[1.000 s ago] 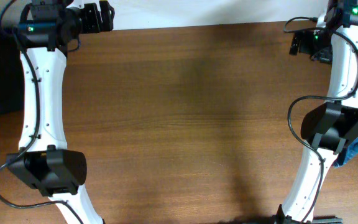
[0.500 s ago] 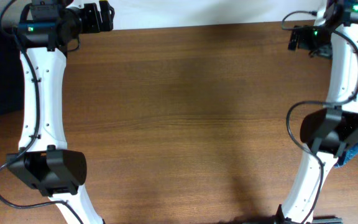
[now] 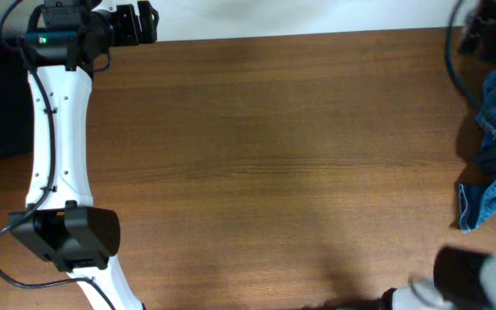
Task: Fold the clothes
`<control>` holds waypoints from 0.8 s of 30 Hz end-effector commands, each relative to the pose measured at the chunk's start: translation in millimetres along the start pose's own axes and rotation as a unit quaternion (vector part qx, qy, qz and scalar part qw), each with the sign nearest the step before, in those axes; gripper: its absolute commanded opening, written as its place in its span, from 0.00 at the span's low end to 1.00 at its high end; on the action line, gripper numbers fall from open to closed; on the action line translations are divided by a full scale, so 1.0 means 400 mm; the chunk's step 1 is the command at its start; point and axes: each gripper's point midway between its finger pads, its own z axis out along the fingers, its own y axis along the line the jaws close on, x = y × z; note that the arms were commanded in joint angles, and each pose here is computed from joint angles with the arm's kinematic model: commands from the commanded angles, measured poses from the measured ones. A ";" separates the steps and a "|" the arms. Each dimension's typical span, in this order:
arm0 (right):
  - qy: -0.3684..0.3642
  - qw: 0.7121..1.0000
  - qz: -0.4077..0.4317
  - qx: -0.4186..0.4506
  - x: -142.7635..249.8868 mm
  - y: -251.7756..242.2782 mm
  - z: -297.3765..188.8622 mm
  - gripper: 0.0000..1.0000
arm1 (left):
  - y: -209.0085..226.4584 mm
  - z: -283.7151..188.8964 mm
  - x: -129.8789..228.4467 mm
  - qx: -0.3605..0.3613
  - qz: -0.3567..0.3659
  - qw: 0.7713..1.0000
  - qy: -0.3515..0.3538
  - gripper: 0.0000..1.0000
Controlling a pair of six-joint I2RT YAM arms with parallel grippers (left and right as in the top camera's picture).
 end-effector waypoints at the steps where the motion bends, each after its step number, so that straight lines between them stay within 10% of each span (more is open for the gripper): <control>1: -0.056 0.998 -0.004 -0.010 -0.025 0.017 -0.134 0.99 | -0.004 0.000 0.001 0.005 -0.007 1.000 0.001 0.99; 13: -0.146 0.982 -0.045 -0.115 0.118 0.103 -0.490 0.99 | -0.004 0.000 0.001 0.005 -0.007 1.000 0.001 0.99; 24: -0.142 0.976 -0.059 -0.156 0.416 0.111 -0.370 0.99 | -0.004 0.000 0.001 0.005 -0.007 1.000 0.001 0.99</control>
